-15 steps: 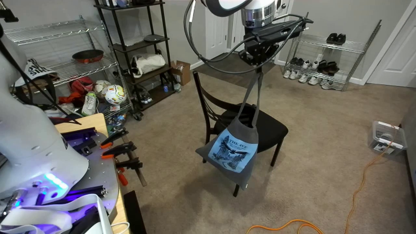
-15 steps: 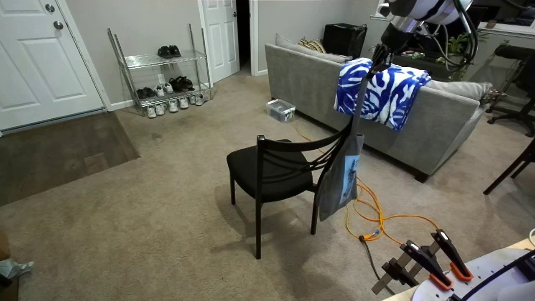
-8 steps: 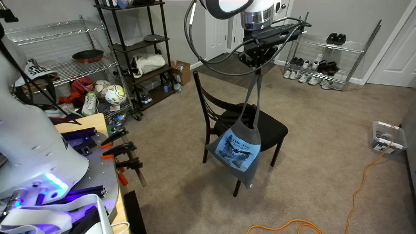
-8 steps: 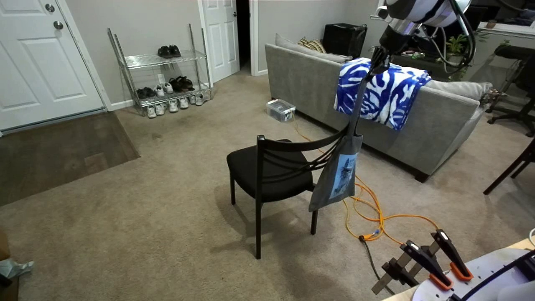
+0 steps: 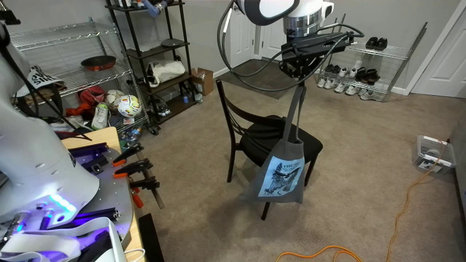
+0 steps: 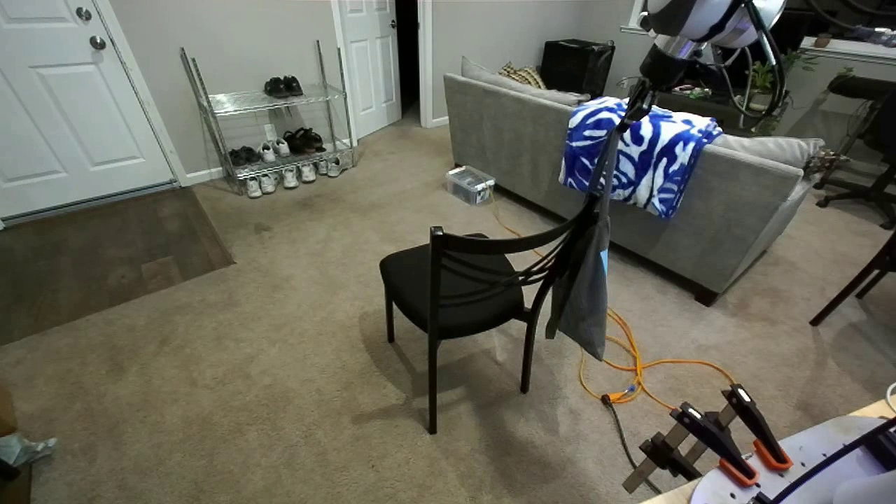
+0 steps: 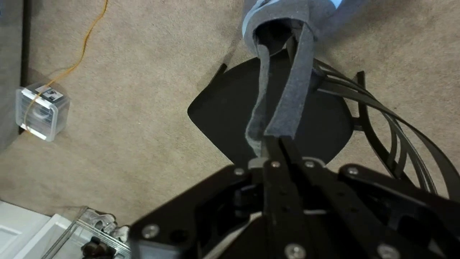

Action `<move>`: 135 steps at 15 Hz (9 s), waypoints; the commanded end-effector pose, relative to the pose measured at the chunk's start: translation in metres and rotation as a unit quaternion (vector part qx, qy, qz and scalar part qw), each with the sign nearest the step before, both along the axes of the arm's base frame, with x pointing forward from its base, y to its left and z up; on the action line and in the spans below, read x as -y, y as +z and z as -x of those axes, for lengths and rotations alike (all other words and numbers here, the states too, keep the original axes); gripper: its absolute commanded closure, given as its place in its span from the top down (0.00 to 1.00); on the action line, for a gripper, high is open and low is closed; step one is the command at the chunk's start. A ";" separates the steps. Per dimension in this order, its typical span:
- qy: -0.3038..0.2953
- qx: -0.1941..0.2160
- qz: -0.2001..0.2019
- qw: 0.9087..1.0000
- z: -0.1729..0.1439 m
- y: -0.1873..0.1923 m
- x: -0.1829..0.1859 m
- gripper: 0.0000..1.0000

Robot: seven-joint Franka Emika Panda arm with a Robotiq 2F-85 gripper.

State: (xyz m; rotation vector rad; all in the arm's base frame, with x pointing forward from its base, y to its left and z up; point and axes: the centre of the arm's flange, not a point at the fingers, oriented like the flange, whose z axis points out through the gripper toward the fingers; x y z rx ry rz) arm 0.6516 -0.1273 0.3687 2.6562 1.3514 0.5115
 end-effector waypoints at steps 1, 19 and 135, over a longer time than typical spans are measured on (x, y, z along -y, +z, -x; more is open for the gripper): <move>-0.004 -0.007 0.004 1.000 0.000 -0.001 -0.009 0.01; 0.150 -0.058 0.040 0.986 0.070 -0.042 -0.093 0.01; -0.105 0.124 0.042 0.986 -0.099 0.009 0.021 0.01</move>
